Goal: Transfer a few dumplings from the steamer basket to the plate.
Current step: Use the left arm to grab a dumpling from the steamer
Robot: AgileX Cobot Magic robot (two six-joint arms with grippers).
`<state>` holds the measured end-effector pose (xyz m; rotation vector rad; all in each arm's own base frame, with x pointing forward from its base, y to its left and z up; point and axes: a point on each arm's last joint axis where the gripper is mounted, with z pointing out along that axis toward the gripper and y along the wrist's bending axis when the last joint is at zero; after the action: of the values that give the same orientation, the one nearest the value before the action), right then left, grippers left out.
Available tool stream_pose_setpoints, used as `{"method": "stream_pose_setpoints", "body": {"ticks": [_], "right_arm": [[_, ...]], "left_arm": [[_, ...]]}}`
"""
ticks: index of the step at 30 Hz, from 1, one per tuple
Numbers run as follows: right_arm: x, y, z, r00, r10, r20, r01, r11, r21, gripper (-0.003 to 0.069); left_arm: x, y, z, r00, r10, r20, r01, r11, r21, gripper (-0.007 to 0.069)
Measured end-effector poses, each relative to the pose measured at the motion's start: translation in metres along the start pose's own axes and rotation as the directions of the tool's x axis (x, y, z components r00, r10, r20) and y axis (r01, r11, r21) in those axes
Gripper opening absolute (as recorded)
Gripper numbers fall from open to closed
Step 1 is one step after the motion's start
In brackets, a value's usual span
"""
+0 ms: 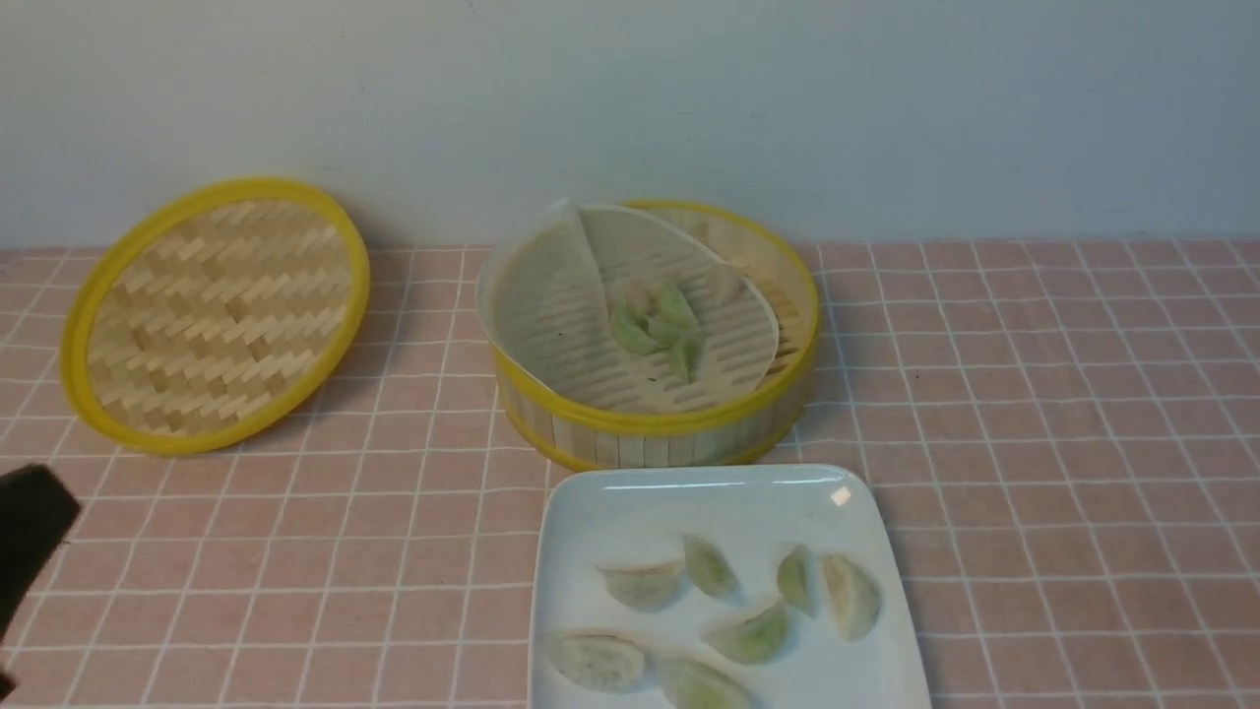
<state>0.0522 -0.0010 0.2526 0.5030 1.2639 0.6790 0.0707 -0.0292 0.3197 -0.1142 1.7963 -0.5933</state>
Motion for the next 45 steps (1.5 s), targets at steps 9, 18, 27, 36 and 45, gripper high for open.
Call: {"method": "stream_pose_setpoints", "body": {"ticks": [9, 18, 27, 36, 45], "right_arm": [[-0.042, 0.078, 0.074, 0.623, -0.401, -0.672, 0.480, 0.874, -0.077, -0.0010], [-0.035, 0.077, 0.112, 0.295, -0.370, -0.881, 0.564, 0.811, -0.152, -0.0010], [-0.034, 0.076, 0.111, 0.281, -0.364, -0.888, 0.562, 0.813, -0.155, -0.0010], [-0.034, 0.076, 0.111, 0.279, -0.366, -0.888, 0.562, 0.812, -0.158, -0.0010], [-0.034, 0.076, 0.111, 0.272, -0.363, -0.891, 0.562, 0.812, -0.159, -0.0010]], "left_arm": [[-0.074, -0.019, 0.132, 0.789, 0.273, -0.551, -0.231, 0.962, 0.146, -0.0006], [-0.065, -0.050, 0.255, 0.619, 0.457, -0.639, -0.317, 0.890, 0.329, -0.0006], [-0.020, -0.050, 0.359, 0.482, 0.557, -0.676, -0.406, 0.826, 0.391, -0.0006], [0.015, -0.032, 0.426, 0.444, 0.573, -0.688, -0.438, 0.809, 0.392, 0.0137], [0.054, -0.010, 0.463, 0.469, 0.571, -0.674, -0.467, 0.808, 0.359, 0.0519]]}}
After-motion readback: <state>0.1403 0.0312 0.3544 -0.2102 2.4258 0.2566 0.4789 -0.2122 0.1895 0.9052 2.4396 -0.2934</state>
